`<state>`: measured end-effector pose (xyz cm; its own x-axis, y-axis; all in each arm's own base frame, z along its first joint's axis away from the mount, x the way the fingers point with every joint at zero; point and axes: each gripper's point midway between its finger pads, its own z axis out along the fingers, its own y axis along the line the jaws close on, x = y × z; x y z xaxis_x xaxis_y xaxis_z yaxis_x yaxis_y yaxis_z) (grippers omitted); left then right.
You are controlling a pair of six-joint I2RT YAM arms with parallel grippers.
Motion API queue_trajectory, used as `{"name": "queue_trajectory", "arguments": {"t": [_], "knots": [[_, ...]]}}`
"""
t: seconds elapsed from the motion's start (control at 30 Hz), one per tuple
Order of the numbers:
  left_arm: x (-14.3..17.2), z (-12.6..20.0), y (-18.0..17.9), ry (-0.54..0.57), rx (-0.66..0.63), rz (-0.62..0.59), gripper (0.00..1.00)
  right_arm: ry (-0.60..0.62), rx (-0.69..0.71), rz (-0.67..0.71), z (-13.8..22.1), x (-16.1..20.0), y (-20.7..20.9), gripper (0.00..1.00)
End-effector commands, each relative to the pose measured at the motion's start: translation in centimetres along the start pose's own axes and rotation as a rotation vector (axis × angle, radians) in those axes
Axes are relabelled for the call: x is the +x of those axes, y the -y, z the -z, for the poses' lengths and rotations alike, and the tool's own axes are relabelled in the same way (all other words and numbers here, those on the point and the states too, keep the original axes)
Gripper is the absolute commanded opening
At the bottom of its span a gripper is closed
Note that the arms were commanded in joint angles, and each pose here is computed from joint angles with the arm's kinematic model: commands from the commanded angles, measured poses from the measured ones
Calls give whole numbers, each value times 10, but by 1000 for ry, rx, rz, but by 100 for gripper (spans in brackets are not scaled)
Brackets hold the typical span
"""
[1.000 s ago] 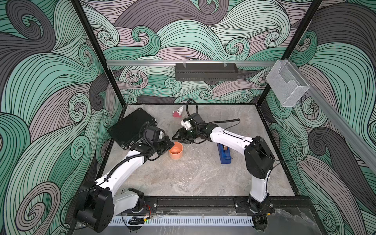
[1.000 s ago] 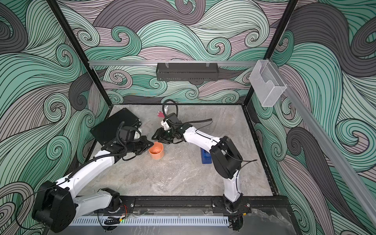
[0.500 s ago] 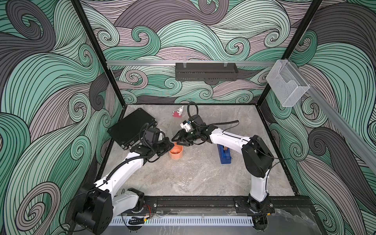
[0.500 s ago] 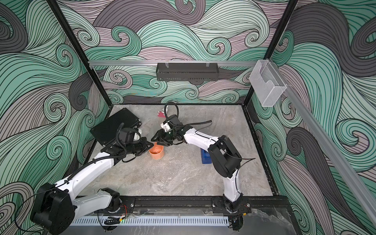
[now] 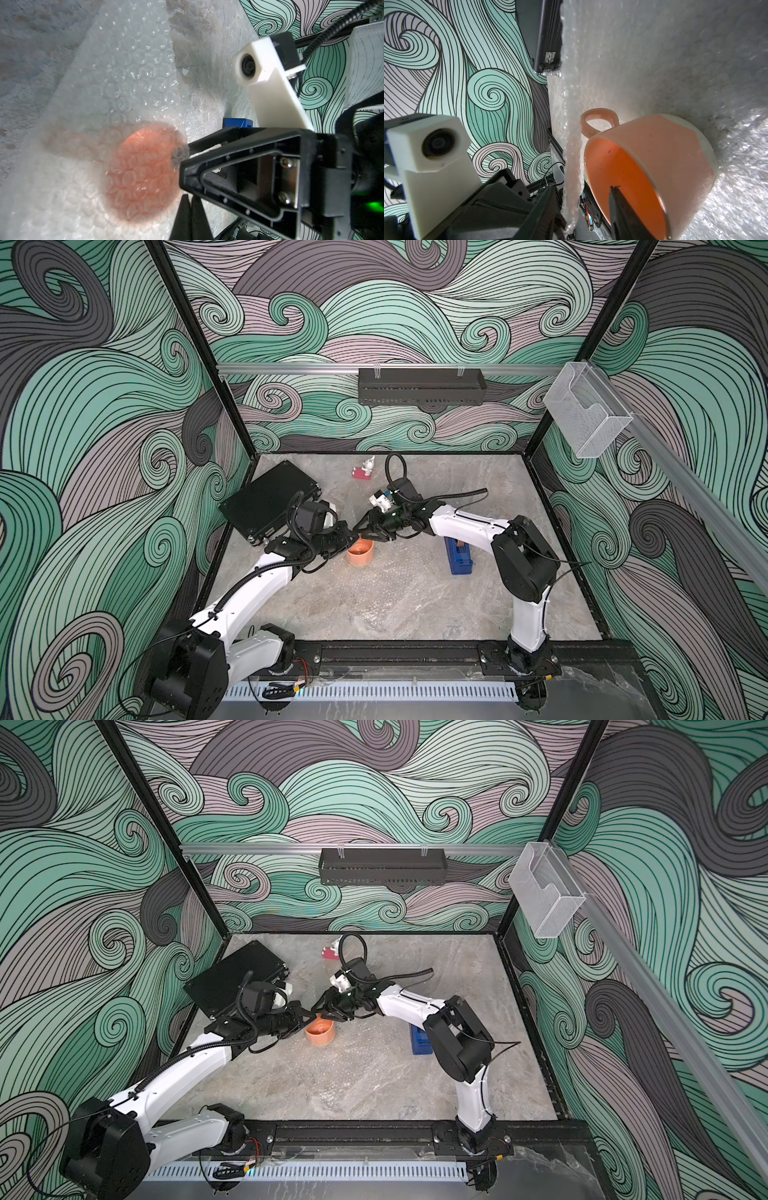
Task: Wrap mugs in bubble wrap
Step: Wrap the mug in bubble wrap.
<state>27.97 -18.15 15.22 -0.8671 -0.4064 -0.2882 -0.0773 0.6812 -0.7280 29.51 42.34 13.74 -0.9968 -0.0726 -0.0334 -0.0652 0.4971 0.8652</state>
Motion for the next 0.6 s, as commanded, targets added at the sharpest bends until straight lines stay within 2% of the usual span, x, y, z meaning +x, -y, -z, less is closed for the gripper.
{"name": "queue_trajectory", "arguments": {"t": [0.0, 0.17, 0.23, 0.27, 0.37, 0.43, 0.57], "knots": [[2, -1, 9, -13, 44, -36, 0, -37, -26, 11, -8, 3, -3, 38], [3, 2, 13, -16, 50, -40, 0, -46, -19, 10, -12, 7, 2, 8], [2, 7, 14, -13, 33, -49, 0, -38, 3, 18, -9, 7, 4, 0], [2, 11, 14, -9, 23, -53, 4, -31, 24, 28, -6, 7, 6, 0], [-1, 25, 12, 18, -27, -70, 32, -12, 92, 66, 2, 6, 10, 0], [-5, 35, 7, 50, -72, -85, 44, -6, 127, 90, 7, 7, 12, 0], [-18, 51, -10, 149, -192, -111, 60, 7, 195, 137, 16, 6, 17, 0]]}}
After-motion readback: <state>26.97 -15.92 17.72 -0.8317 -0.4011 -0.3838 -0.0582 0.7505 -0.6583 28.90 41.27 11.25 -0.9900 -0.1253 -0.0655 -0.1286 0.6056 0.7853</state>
